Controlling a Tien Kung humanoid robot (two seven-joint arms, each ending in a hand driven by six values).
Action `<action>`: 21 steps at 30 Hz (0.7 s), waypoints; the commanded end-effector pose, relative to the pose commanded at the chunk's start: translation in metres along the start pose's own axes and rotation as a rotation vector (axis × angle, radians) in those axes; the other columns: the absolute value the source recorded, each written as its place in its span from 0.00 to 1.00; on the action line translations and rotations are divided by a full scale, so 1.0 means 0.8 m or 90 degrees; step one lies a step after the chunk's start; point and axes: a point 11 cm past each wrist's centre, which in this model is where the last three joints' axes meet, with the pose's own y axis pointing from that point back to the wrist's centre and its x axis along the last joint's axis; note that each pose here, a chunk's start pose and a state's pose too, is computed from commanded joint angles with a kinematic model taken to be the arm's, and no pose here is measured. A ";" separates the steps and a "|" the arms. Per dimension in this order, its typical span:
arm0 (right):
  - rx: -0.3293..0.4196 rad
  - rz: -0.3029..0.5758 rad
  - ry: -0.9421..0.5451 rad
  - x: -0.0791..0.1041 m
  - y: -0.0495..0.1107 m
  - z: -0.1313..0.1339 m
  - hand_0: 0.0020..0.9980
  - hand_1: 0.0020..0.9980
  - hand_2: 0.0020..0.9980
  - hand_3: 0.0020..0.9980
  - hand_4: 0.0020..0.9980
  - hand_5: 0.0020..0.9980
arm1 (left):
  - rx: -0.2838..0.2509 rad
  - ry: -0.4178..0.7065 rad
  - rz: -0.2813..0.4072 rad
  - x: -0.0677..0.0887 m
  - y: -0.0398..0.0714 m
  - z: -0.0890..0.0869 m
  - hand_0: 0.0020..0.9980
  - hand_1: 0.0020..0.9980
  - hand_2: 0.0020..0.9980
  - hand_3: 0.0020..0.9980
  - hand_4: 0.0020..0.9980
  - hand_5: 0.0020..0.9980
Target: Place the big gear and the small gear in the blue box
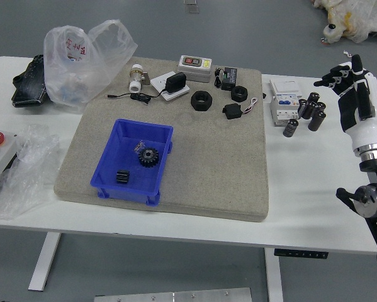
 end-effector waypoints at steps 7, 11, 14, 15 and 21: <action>-0.002 -0.020 0.001 -0.012 -0.001 -0.006 0.34 0.25 0.21 0.25 0.83 0.44 | 0.001 0.000 0.001 0.001 0.000 0.000 0.59 0.42 0.48 0.64 0.65 0.19; -0.016 -0.026 0.003 -0.013 0.000 -0.002 0.34 0.23 0.21 0.25 0.66 0.46 | 0.001 0.000 0.001 0.001 0.000 0.000 0.59 0.42 0.48 0.64 0.65 0.19; -0.026 -0.029 0.000 -0.013 0.002 0.001 0.34 0.23 0.21 0.25 0.66 0.46 | -0.001 -0.002 0.000 0.000 0.000 0.002 0.59 0.42 0.48 0.64 0.65 0.19; -0.028 -0.030 -0.001 -0.012 0.002 0.002 0.34 0.23 0.21 0.25 0.66 0.46 | -0.002 -0.002 0.000 0.000 0.000 0.003 0.59 0.42 0.48 0.64 0.65 0.19; -0.029 -0.024 0.010 -0.003 0.002 -0.003 0.51 0.53 0.56 0.51 0.90 0.42 | -0.009 -0.012 0.000 0.002 0.001 0.007 0.59 0.42 0.48 0.64 0.65 0.19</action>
